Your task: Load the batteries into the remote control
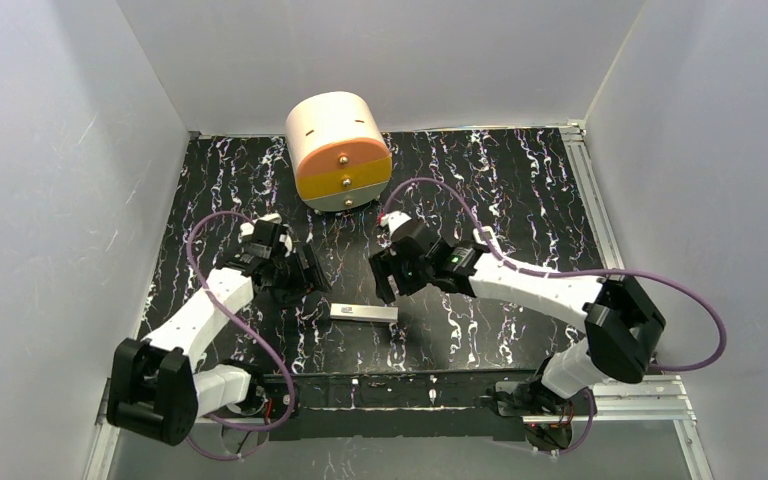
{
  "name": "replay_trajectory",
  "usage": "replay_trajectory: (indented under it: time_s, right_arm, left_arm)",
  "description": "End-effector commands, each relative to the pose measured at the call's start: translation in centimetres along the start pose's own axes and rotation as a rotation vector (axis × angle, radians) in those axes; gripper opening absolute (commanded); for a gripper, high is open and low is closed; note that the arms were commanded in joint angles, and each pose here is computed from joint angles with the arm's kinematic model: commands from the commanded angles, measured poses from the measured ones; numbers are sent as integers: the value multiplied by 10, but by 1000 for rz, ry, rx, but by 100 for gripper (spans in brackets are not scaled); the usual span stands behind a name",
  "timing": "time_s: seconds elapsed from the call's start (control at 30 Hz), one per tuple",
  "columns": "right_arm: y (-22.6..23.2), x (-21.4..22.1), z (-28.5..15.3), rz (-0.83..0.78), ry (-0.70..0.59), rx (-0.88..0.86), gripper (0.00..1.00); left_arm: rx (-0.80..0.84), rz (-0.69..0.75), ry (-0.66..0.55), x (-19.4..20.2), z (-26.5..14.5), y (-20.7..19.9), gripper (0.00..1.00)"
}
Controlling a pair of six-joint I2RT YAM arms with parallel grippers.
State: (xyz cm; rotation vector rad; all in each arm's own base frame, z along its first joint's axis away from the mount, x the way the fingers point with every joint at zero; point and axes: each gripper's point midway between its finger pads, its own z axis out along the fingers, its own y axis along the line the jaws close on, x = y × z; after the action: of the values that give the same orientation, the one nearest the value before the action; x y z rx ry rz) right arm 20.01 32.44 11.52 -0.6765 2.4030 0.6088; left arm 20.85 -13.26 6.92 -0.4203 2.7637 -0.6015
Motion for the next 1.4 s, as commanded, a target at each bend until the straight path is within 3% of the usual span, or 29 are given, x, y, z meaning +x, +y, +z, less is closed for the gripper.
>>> replay_trajectory:
  time_s: [0.0, 0.2, 0.5, 0.63, 0.73, 0.93, 1.17, 1.37]
  right_arm:
    - [24, 7, 3, -279, 53, -72, 83]
    - [38, 10, 28, -571, 133, -77, 83]
    - [45, 48, 71, -726, 334, -70, 76]
    - [50, 51, 76, -716, 325, -86, 66]
    - [51, 51, 79, -699, 315, -78, 52]
    - [28, 32, 84, -579, 236, 96, 37]
    - [-55, -8, 79, -131, 110, 377, 37]
    - [-103, -10, 75, 58, 111, 509, 39]
  left_arm:
    - [-95, 27, -80, -8, -23, 15, 79]
    - [-255, -34, -213, -27, -48, 39, 93]
    - [-356, -95, -301, -39, -72, 62, 98]
    - [-359, -100, -303, -40, -73, 64, 99]
    - [-363, -104, -294, -40, -72, 65, 99]
    - [-360, -103, -312, -43, -77, 64, 99]
    - [-336, -57, -304, -42, -83, 59, 99]
    - [-294, -28, -311, -44, -91, 49, 99]
